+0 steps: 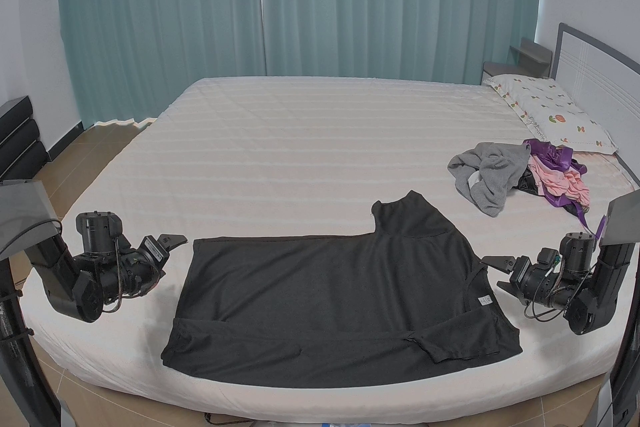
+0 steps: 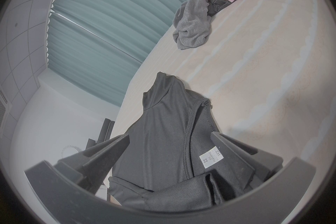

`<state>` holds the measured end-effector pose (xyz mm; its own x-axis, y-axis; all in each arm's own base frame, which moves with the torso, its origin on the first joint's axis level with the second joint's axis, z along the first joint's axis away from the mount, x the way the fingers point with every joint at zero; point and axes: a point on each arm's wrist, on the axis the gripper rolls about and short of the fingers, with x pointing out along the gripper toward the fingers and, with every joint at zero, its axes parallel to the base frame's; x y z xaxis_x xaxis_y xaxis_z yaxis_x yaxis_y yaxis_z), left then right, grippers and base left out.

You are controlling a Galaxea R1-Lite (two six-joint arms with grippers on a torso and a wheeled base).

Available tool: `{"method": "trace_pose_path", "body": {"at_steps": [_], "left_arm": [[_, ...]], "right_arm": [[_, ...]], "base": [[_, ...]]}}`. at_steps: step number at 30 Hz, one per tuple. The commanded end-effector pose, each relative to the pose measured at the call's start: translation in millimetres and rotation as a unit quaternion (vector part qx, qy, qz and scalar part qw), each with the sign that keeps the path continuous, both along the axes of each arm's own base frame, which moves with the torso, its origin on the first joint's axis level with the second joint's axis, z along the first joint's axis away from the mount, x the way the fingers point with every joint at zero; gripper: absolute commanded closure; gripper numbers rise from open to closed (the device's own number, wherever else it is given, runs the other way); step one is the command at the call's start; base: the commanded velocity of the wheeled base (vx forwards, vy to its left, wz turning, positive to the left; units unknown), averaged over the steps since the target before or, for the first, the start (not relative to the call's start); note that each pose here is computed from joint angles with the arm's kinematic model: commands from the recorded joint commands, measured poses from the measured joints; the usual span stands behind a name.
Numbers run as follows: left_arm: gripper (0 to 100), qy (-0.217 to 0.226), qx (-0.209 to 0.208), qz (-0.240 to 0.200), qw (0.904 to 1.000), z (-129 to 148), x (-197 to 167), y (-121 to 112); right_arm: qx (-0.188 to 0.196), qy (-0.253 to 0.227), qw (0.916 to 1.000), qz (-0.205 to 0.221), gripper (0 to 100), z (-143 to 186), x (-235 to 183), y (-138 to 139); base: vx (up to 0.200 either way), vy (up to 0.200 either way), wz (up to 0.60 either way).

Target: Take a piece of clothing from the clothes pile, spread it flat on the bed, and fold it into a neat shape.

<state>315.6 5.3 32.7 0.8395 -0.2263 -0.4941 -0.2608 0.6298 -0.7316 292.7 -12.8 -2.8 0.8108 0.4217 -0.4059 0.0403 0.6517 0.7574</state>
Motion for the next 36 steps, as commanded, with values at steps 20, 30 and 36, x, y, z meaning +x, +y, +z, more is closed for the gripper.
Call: {"method": "trace_pose_path", "body": {"at_steps": [20,30,36], "left_arm": [[0,-0.004,0.040,-0.031,0.9987,-46,114,-7],[100,-0.004,0.043,-0.042,0.9982,-51,118,-15],[100,-0.006,0.056,-0.048,0.9973,-53,118,-14]], "right_arm": [[0.000,0.004,1.0000,0.002,0,-5,3,1],[0.000,0.007,1.0000,0.006,0,-7,4,3],[0.000,0.007,1.0000,0.006,0,-6,3,3]], "base": [[0.000,0.000,0.00],[0.000,0.000,0.00],[0.000,0.000,0.00]]}}
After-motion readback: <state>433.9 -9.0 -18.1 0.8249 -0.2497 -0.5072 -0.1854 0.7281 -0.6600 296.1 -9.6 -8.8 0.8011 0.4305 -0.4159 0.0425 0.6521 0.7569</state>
